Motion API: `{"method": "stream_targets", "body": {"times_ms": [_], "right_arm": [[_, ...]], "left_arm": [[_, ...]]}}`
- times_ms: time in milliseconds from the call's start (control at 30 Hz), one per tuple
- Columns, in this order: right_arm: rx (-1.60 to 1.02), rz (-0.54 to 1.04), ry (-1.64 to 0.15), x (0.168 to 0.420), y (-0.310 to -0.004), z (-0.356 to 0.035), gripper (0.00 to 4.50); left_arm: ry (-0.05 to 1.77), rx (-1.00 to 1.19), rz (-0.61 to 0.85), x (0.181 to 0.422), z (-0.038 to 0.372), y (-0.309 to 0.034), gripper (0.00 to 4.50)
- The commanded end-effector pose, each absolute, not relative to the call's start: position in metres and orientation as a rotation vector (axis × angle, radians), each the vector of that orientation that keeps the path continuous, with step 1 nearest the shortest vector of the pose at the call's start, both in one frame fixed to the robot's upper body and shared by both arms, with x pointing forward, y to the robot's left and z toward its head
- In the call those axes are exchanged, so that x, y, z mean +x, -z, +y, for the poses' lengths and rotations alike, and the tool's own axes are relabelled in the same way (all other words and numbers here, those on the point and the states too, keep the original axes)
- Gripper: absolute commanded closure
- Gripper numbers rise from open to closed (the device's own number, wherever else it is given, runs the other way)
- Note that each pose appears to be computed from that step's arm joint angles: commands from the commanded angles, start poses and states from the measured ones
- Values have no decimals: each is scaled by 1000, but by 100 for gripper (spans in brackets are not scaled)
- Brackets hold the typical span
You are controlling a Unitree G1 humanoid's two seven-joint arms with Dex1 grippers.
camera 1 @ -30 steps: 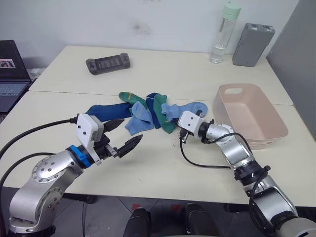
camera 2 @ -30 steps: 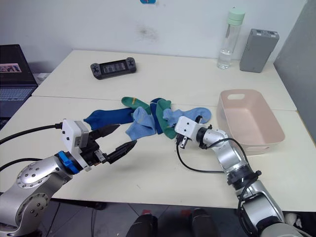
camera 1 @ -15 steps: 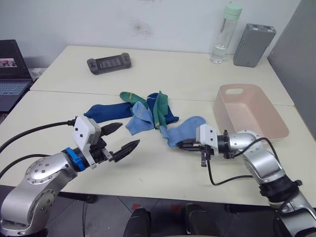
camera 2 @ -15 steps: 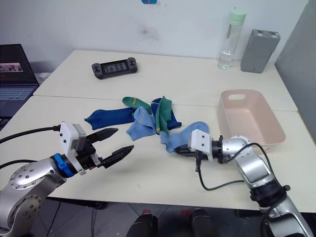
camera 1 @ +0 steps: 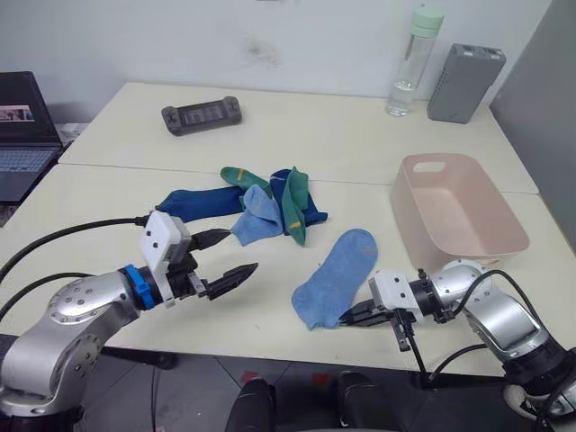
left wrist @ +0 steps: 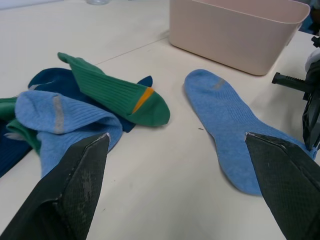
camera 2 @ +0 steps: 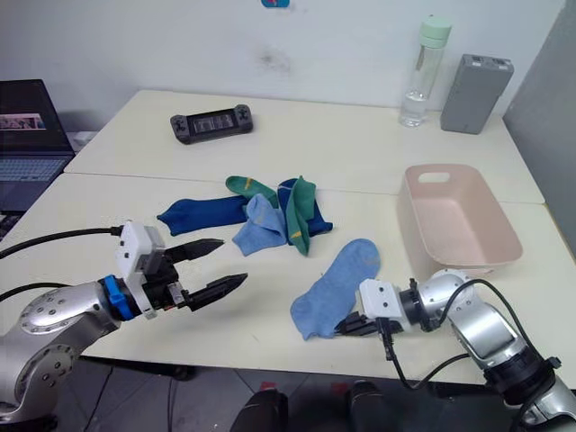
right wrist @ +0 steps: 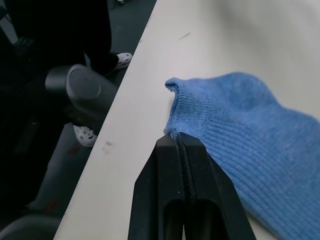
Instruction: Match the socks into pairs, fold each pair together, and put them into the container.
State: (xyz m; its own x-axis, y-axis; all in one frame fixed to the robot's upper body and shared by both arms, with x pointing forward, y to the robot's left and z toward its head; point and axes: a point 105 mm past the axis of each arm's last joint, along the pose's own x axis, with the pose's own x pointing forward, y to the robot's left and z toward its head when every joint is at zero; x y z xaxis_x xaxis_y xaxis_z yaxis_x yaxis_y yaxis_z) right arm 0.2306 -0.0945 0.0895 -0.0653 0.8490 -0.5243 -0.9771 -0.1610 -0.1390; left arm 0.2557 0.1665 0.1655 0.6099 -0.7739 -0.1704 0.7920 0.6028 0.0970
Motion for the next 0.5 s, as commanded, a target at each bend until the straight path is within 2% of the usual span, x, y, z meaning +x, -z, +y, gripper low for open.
{"method": "stream_targets", "body": {"times_ms": [33,300,333,367,500], "right_arm": [[-583,330,-1692,218,-97,-107,448],[-593,307,-1666,226,-98,-107,448],[-577,307,-1663,227,-100,-106,407],[-573,306,-1663,227,-103,-106,389],[-524,314,-1645,223,-120,-107,256]], "left_arm": [[964,201,88,259,156,-170,0],[1079,241,98,275,119,-152,0],[1089,250,94,280,113,-148,0],[1094,258,91,286,108,-146,0],[1085,289,72,312,95,-142,0]]}}
